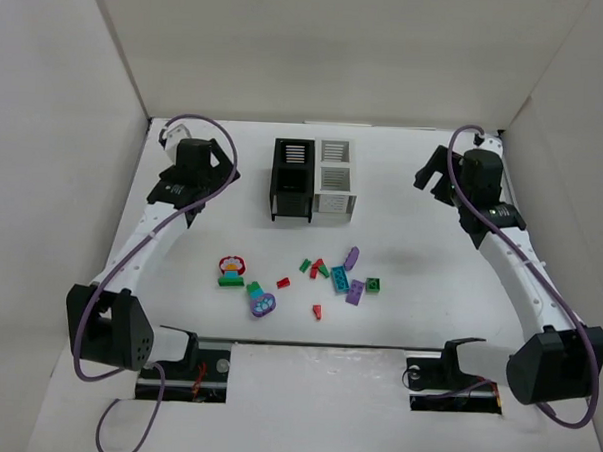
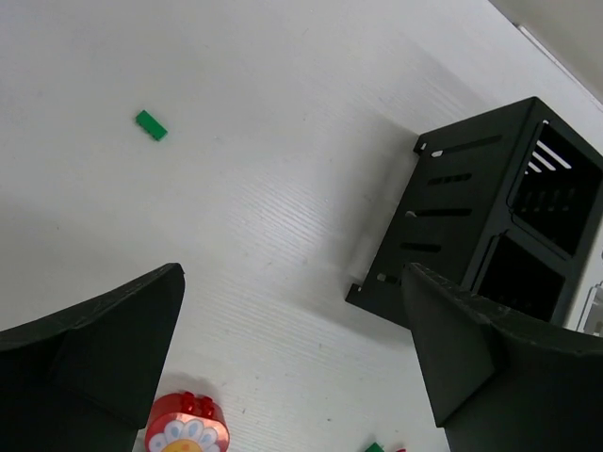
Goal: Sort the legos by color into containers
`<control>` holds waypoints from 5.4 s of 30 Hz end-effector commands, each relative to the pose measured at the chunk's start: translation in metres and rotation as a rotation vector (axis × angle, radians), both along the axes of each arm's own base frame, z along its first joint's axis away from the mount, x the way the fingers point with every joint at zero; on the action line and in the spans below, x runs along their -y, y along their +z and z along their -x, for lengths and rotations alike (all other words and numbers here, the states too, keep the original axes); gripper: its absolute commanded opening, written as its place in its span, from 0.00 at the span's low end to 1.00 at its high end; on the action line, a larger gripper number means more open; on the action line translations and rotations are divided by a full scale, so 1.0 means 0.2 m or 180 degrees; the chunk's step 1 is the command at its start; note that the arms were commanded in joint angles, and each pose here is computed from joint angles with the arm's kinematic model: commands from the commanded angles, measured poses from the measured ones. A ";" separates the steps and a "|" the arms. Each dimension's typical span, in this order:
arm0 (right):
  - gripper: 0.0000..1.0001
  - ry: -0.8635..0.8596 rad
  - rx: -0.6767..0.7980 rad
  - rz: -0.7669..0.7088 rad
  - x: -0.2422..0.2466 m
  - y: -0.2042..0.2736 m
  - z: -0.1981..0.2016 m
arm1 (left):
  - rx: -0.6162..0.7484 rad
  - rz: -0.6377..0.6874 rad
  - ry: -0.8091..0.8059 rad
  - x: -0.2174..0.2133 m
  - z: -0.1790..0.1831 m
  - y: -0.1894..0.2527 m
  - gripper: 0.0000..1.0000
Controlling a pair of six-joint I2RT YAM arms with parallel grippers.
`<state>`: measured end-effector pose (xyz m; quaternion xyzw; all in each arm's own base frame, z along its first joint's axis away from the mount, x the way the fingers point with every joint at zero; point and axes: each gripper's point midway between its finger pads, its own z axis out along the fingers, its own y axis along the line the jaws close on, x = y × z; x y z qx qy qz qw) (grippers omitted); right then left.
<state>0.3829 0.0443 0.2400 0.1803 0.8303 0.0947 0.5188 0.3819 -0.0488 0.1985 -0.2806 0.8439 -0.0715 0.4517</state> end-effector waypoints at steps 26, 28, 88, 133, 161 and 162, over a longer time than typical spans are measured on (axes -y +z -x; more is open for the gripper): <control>0.97 -0.0022 0.0287 -0.0112 0.00 -0.04 -0.06 | -0.0402 0.0458 0.0143 -0.27 -0.12 -0.33 0.87; 0.97 0.0043 0.0249 -0.0138 -0.02 -0.07 -0.05 | -0.0602 0.0420 0.0036 -0.15 0.00 -0.43 0.87; 0.94 0.0712 -0.0210 -0.0354 -0.21 -0.33 -0.05 | -0.1277 -0.0036 -0.0223 0.25 0.64 -0.67 0.49; 0.83 0.3609 0.2582 -0.0445 -1.55 0.61 0.66 | 0.1474 0.2511 -0.0601 0.91 0.53 0.79 0.34; 0.36 0.3737 0.2427 -0.0403 -1.60 0.59 0.66 | 0.1663 0.2501 -0.0521 0.87 0.53 0.85 0.34; 0.32 0.3766 0.2429 -0.0408 -1.60 0.59 0.67 | 0.1675 0.2493 -0.0495 0.86 0.53 0.85 0.34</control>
